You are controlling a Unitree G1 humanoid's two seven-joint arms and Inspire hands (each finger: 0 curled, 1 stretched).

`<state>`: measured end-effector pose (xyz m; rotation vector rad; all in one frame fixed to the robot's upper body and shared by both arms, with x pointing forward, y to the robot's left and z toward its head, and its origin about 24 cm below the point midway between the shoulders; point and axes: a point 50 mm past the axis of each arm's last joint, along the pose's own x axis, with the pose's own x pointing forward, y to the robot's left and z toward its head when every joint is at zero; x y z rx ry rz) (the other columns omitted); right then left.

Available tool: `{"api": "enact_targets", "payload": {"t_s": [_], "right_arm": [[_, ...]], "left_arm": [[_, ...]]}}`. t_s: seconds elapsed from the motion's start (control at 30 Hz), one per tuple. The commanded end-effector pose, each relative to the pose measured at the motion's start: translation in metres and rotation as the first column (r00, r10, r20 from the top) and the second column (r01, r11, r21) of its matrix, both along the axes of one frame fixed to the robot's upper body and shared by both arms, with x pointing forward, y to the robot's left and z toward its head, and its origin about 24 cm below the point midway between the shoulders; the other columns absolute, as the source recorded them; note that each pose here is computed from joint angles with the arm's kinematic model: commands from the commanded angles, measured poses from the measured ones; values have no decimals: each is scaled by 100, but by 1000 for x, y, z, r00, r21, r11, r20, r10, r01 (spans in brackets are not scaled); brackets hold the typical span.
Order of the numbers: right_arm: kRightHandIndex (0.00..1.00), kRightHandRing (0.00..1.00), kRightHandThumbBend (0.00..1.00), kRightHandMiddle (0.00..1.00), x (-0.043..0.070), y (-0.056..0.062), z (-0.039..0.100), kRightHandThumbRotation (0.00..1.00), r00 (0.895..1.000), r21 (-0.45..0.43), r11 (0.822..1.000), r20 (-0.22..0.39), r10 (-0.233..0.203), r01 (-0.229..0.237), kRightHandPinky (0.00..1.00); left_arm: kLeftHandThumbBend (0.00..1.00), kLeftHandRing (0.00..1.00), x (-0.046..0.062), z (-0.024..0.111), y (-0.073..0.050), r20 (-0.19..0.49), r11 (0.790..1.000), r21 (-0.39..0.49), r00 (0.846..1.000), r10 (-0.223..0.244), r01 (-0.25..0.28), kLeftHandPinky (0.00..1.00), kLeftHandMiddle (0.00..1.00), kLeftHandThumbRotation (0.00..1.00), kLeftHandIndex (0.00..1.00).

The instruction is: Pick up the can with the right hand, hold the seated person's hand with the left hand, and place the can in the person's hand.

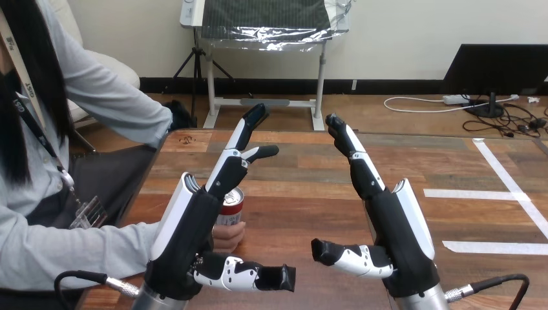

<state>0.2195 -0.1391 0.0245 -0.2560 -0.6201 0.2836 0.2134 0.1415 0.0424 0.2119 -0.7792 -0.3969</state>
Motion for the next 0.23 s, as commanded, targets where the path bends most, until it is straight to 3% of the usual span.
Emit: {"api": "enact_targets", "payload": {"t_s": [0.0, 0.2], "right_arm": [[97, 100, 100, 100, 6, 1, 9, 73, 998, 36, 999, 58, -3, 1, 100], [98, 100, 100, 100, 6, 0, 9, 73, 998, 27, 1000, 65, -10, 8, 100]], "left_arm": [[100, 100, 5, 9, 1, 34, 999, -42, 999, 19, -18, 84, 100, 62, 100], [100, 100, 6, 9, 1, 35, 999, -47, 999, 17, -16, 85, 100, 62, 100]]}}
